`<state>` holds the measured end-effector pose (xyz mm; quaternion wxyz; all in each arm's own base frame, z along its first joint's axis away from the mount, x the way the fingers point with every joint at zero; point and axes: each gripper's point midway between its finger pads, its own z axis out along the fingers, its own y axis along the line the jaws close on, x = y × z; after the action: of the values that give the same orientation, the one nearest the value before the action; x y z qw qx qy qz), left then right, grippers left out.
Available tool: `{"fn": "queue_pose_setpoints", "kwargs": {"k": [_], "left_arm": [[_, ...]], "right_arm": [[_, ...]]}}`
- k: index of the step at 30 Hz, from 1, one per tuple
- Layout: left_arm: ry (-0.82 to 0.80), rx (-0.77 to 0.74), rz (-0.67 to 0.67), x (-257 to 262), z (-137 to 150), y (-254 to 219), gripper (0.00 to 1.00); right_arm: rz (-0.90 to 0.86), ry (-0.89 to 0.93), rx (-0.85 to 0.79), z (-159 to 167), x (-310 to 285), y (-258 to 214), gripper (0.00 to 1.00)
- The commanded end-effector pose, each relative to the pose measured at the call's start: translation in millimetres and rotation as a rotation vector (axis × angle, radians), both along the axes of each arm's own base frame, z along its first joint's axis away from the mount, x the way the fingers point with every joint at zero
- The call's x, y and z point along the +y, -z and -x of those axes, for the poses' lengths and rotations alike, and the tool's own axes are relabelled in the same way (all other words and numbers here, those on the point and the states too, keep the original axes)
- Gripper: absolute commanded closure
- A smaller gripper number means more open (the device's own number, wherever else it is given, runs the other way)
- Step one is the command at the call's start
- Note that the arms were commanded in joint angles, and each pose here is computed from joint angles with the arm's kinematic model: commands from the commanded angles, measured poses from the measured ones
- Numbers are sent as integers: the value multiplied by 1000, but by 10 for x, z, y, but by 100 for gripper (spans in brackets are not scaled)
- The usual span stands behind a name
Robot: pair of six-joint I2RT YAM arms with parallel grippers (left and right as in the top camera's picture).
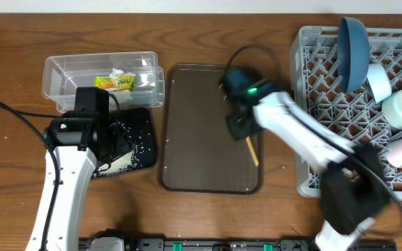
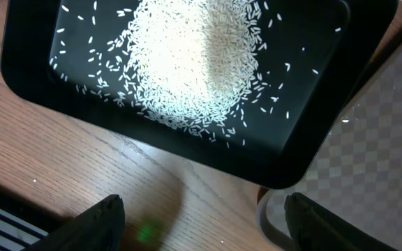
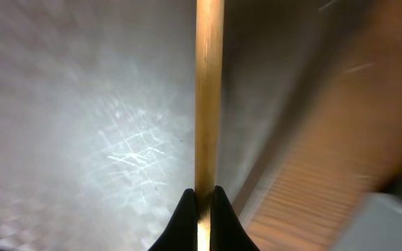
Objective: Sort waste into correct bins and load items into the dishwasher rack
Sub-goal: 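Place the second chopstick into the rack with the right gripper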
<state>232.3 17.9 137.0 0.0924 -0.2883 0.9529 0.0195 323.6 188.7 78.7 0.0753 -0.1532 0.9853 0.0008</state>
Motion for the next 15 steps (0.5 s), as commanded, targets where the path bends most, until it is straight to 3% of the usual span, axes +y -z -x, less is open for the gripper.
{"fn": "queue_pose_setpoints", "kwargs": {"k": [1, 6, 15], "left_arm": [[-25, -7, -16, 45, -7, -26, 24], [-25, -7, -16, 45, -7, -26, 24], [-25, -7, -16, 45, -8, -27, 24]], "right_arm": [[-59, -9, -172, -205, -210, -660, 99], [-43, 98, -251, -297, -712, -981, 99], [23, 296, -166, -326, -1560, -816, 99]]}}
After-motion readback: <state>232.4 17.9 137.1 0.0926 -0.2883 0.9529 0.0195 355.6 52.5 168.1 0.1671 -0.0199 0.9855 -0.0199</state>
